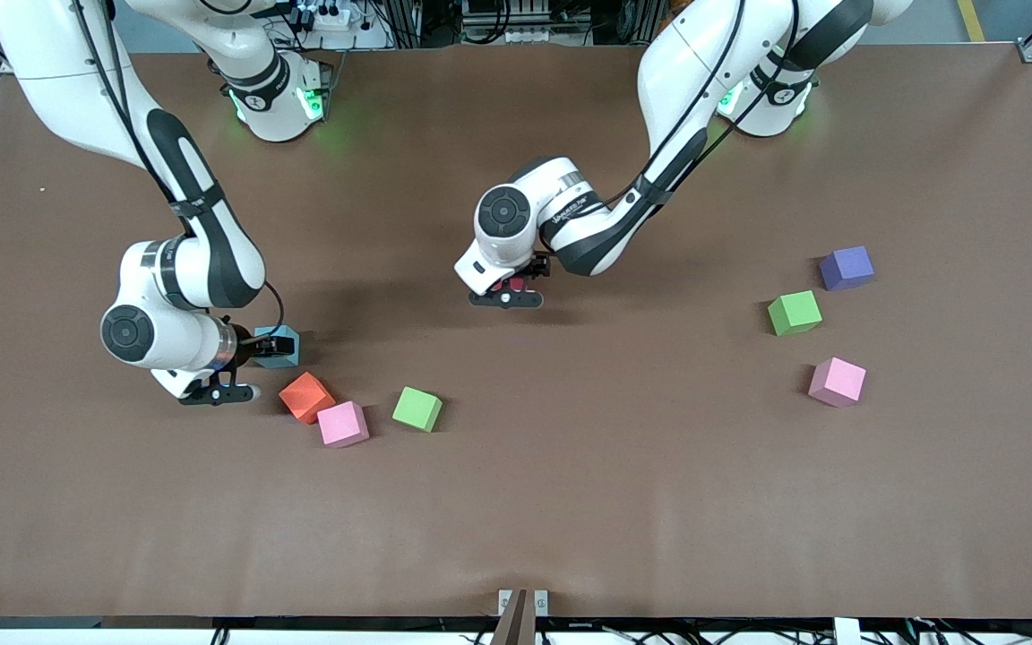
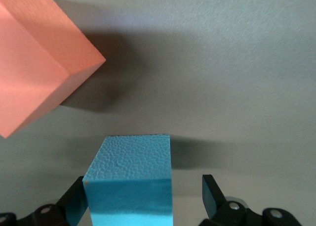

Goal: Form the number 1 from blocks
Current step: 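Lower the red cube onto the table and open the left gripper, then grasp the cyan cube with the right gripper while the left gripper reaches pink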

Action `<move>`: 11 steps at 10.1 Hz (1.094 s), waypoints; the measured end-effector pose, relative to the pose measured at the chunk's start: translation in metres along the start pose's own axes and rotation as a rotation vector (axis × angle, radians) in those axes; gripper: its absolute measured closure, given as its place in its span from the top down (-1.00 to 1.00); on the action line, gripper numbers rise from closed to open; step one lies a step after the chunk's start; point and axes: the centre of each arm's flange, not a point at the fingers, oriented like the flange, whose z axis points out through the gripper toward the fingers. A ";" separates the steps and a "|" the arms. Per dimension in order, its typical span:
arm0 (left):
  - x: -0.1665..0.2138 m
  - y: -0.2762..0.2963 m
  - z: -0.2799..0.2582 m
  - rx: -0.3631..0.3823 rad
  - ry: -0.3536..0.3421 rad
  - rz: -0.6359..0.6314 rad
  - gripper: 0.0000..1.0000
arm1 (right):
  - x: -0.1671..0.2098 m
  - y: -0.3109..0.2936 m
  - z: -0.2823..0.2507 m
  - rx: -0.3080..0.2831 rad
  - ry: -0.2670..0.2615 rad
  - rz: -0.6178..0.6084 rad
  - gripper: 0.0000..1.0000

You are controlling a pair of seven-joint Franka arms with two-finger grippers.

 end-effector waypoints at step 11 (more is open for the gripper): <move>0.122 -0.209 -0.207 0.034 0.129 -0.378 1.00 | -0.015 -0.017 -0.067 0.012 0.048 0.005 0.17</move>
